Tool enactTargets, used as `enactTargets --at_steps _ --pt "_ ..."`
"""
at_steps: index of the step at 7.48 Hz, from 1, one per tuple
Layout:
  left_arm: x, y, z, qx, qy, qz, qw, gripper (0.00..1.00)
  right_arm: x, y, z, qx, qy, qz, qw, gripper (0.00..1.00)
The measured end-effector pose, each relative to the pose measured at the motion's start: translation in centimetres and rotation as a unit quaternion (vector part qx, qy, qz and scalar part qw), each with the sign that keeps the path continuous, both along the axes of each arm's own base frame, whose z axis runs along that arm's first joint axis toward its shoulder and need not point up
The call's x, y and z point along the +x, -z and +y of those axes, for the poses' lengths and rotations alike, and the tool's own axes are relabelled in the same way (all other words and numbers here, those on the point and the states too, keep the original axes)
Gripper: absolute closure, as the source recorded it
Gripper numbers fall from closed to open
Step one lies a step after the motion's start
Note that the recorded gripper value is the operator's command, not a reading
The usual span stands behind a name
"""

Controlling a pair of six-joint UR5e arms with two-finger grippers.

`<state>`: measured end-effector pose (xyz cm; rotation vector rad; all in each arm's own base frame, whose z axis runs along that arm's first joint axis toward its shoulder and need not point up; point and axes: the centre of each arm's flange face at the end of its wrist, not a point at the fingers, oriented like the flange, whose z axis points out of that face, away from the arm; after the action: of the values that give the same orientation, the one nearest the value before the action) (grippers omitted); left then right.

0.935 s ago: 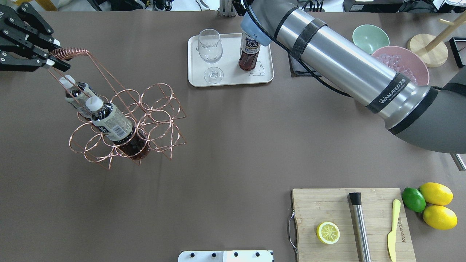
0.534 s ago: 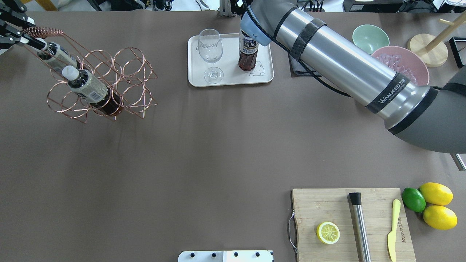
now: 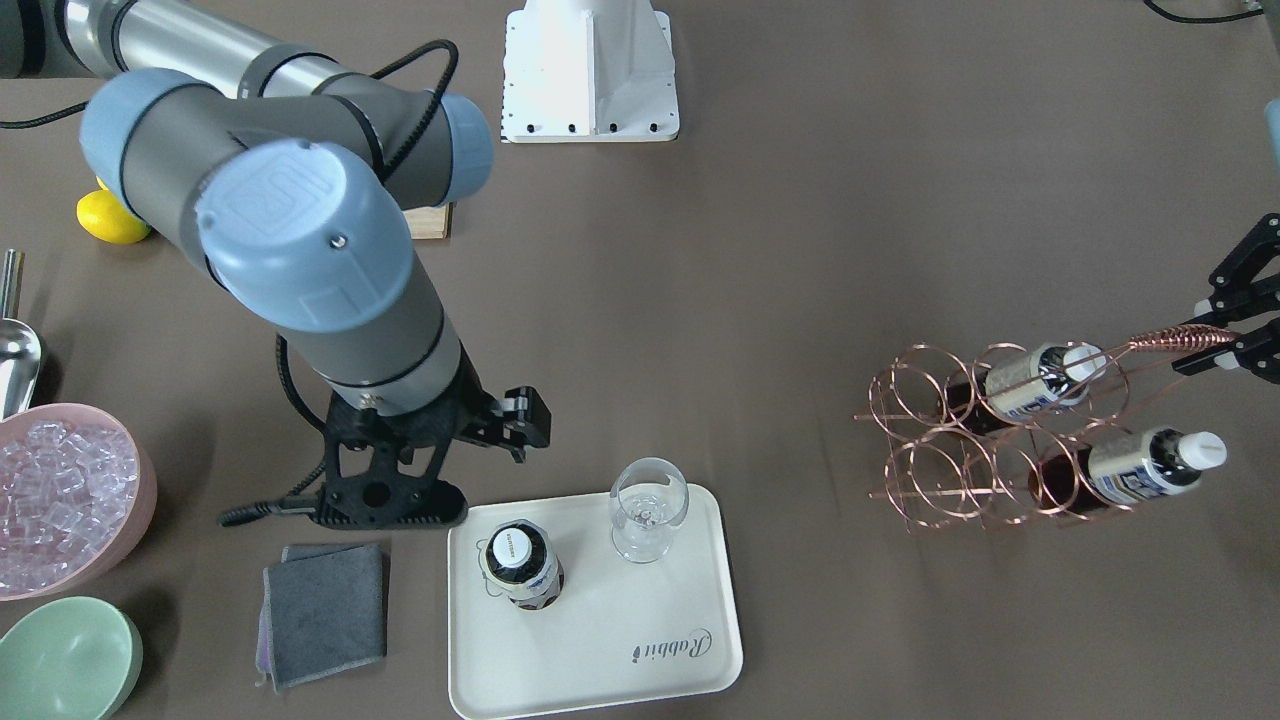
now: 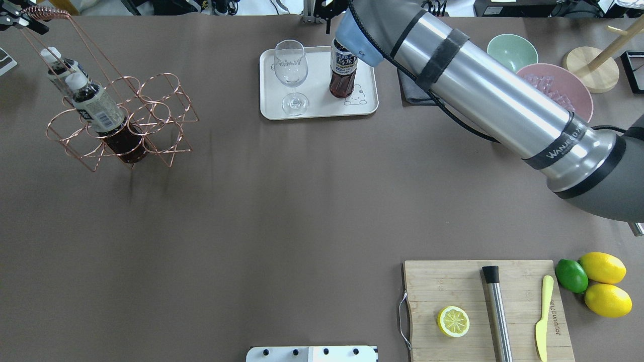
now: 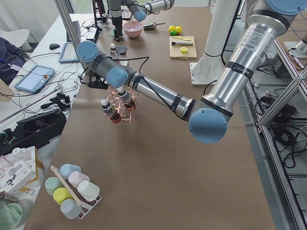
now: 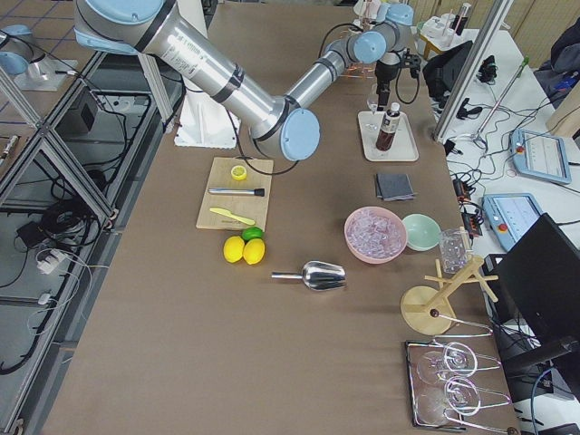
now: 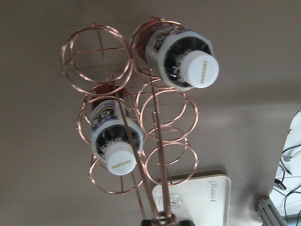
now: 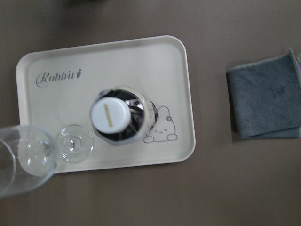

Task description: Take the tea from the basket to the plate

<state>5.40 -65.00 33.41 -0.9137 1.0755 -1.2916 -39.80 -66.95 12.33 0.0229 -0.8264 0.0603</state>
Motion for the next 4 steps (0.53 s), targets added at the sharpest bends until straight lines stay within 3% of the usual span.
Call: enactTargets --at_steps 2,4 --pt "-2.5 -0.1 -1.9 0.01 0.003 -0.014 0.9998 1.0 5.6 -5.2 7.4 0.012 0.016 -0.001 0.9998 0.0" --pt "-4.3 -2.5 -4.7 0.023 0.004 -0.035 0.9991 1.0 14.8 -12.7 13.3 0.035 0.036 0.002 0.9987 0.0"
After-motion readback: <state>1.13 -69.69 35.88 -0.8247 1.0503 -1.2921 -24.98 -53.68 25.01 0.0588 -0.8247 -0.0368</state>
